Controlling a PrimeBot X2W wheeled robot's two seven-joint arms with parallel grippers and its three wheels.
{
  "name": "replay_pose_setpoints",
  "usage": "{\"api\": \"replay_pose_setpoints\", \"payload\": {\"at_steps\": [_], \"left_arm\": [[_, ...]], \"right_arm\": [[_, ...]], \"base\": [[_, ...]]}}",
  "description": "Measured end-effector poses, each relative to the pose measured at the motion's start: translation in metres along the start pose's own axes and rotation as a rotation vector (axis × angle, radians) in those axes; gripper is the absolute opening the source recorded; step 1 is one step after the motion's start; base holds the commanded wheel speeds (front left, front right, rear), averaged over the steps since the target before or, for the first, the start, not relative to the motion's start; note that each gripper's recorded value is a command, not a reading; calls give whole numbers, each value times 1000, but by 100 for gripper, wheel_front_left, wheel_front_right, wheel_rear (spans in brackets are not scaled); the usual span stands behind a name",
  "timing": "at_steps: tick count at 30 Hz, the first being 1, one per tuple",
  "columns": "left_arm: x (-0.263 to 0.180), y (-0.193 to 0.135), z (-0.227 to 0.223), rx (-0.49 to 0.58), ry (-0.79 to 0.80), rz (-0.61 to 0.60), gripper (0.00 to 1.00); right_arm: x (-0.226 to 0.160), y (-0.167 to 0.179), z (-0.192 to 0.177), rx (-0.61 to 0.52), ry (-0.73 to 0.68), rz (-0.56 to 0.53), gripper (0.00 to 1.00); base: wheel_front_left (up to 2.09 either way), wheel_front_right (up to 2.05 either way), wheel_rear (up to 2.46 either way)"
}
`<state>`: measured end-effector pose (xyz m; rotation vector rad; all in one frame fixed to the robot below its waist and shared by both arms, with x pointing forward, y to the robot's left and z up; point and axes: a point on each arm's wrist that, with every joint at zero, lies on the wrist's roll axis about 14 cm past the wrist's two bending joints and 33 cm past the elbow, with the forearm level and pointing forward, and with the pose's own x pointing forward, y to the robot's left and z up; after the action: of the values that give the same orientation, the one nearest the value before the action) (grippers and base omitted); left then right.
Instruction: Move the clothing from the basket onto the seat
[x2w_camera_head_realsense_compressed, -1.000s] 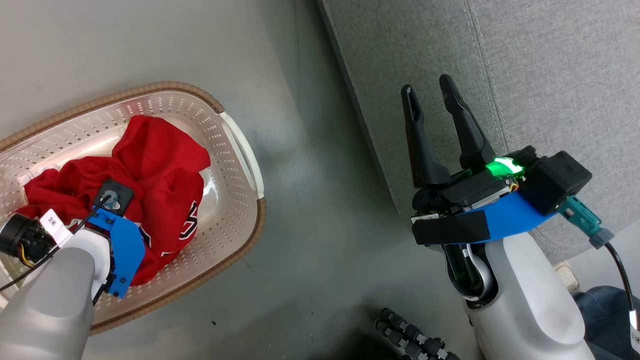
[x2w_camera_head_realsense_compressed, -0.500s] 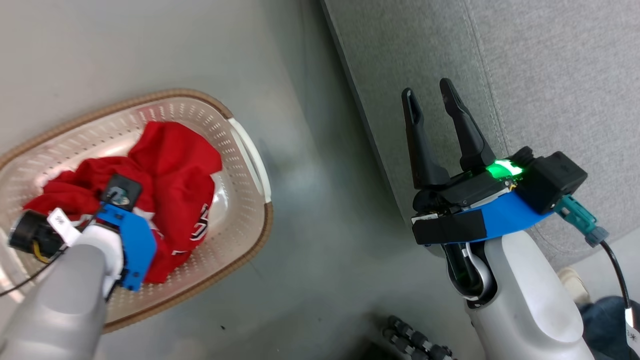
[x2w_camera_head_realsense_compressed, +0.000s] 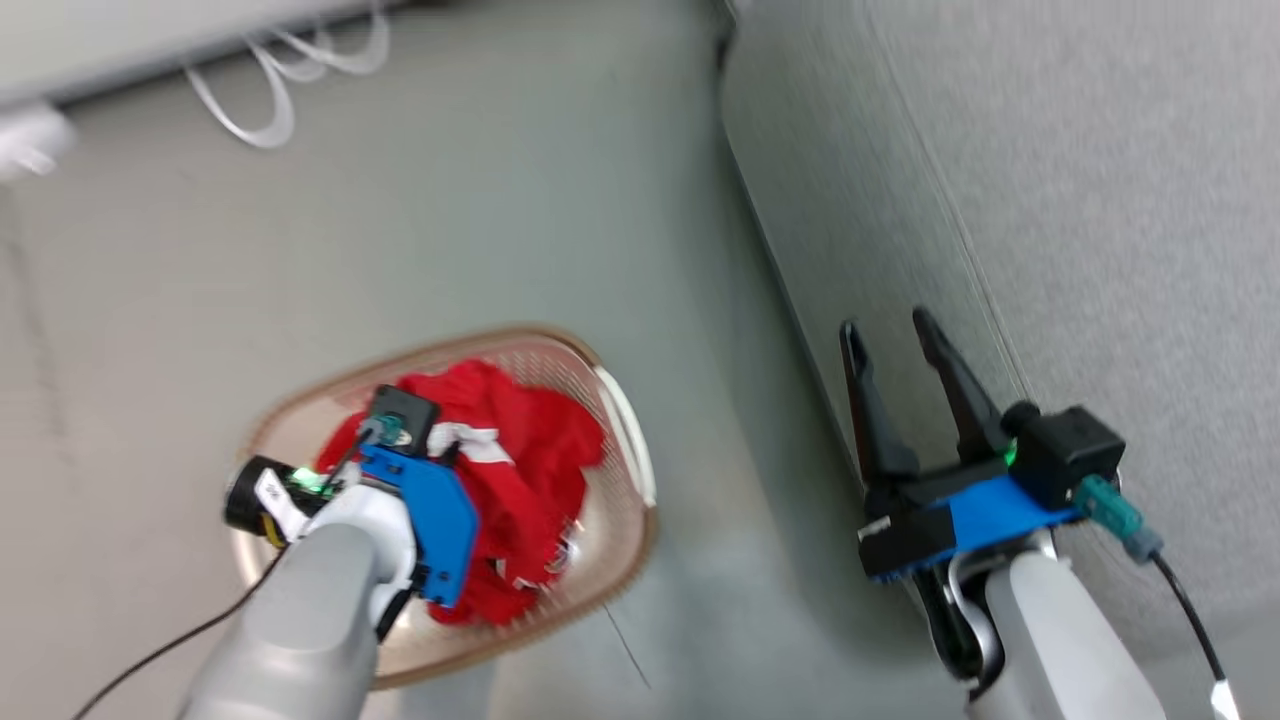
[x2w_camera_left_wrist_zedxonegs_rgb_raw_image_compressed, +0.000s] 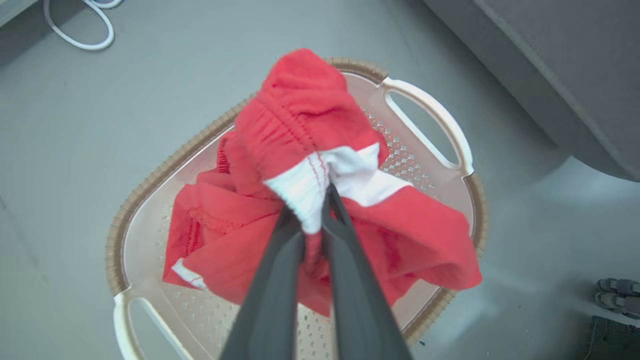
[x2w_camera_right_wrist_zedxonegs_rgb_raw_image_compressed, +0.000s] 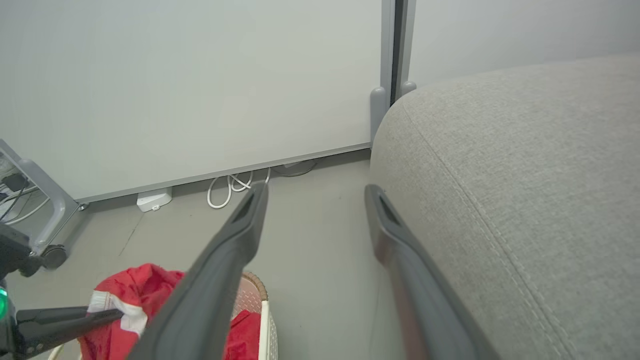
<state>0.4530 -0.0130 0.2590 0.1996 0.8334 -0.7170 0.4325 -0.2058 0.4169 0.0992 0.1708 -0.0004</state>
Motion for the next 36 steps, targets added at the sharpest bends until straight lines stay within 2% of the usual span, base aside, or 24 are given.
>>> {"api": "replay_pose_setpoints", "payload": {"at_steps": [5, 11, 15, 22, 27, 36], "left_arm": [[-49, 0, 52, -4, -159, 54, 0], [-115, 1, 119, 43, -379, 112, 0], [-158, -23, 164, 47, -527, 70, 0], [-220, -59, 217, 118, -688, 29, 0], [-239, -76, 235, 145, -736, 16, 0], [-232, -88, 235, 147, -727, -5, 0]], "right_arm": [[-20, 18, 14, 9, -13, 39, 100], [-37, 50, 38, 19, -63, 124, 100], [-48, 71, 52, 24, -94, 181, 100], [-62, 99, 70, 9, -131, 263, 100], [-69, 105, 79, 6, -151, 283, 100], [-77, 108, 85, 1, -165, 291, 100]], "base": [[0, 0, 0], [0, 0, 0], [0, 0, 0], [0, 0, 0], [0, 0, 0], [0, 0, 0]]}}
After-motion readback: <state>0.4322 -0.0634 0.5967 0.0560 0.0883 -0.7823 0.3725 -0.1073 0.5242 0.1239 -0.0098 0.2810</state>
